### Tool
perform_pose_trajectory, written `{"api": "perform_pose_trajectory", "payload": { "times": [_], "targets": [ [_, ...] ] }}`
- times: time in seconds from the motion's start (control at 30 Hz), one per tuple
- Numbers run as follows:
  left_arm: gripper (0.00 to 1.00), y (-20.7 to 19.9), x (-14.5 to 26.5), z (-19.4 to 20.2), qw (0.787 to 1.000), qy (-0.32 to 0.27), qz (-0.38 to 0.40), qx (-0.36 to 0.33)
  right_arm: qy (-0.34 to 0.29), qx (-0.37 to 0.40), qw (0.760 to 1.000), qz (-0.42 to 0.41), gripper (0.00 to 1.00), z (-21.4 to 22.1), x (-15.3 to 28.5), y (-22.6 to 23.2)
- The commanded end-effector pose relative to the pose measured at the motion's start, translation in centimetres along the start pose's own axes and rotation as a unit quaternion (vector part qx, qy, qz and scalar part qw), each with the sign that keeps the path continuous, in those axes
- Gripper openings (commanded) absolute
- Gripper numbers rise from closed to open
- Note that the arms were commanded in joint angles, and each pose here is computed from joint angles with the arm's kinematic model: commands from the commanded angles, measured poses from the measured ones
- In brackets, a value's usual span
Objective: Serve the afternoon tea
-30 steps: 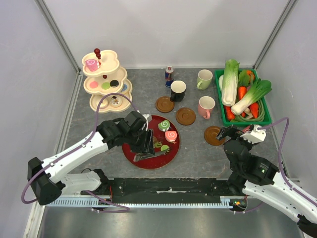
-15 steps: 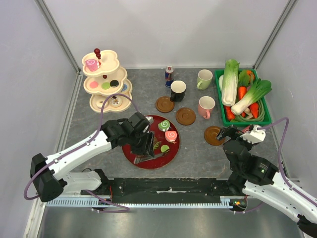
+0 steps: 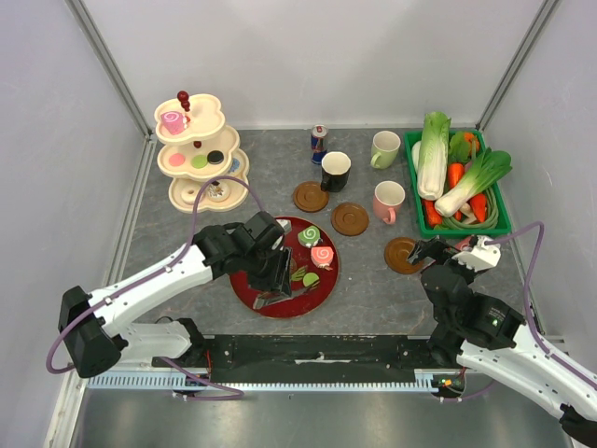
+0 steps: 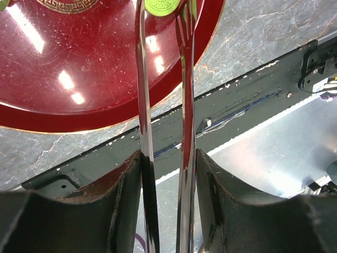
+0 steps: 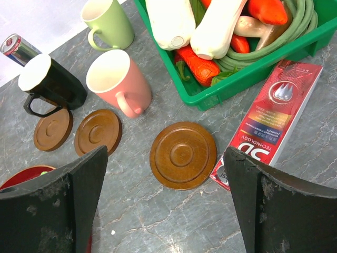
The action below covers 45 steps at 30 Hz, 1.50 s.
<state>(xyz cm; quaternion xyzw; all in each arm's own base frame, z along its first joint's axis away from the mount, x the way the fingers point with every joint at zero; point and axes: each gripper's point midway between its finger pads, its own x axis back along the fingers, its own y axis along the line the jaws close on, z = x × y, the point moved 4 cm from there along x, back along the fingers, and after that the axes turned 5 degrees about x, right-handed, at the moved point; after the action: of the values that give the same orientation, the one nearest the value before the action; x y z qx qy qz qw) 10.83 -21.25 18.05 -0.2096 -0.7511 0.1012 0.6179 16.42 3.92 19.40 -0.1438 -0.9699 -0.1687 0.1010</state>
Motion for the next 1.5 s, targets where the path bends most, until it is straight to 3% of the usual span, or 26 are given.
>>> {"api": "perform_pose_trajectory", "payload": {
  "times": [0.0, 0.43, 0.8, 1.07, 1.47],
  "targets": [
    [0.49, -0.9, 0.7, -1.1, 1.0, -0.022, 0.01, -0.019, -0.017, -0.017, 1.0, 0.012, 0.98, -0.5, -0.1, -0.3],
    [0.46, -1.4, 1.5, -1.5, 0.999, -0.034, 0.016, -0.016, -0.02, -0.024, 0.999, 0.011, 0.98, -0.6, 0.0, -0.4],
    [0.45, -1.9, 3.8, -2.6, 0.996, -0.083, 0.022, -0.009, -0.02, -0.027, 0.999, 0.01, 0.98, -0.7, 0.0, -0.4],
    [0.44, -1.5, 6.4, -6.3, 0.98, -0.2, 0.003, 0.018, -0.02, -0.029, 0.999, 0.009, 0.98, -0.8, 0.0, -0.4],
    [0.44, 1.7, 11.3, -14.5, 0.916, -0.386, 0.014, 0.106, -0.021, -0.033, 0.999, 0.007, 0.98, -0.9, 0.1, -0.4]
  ]
}}
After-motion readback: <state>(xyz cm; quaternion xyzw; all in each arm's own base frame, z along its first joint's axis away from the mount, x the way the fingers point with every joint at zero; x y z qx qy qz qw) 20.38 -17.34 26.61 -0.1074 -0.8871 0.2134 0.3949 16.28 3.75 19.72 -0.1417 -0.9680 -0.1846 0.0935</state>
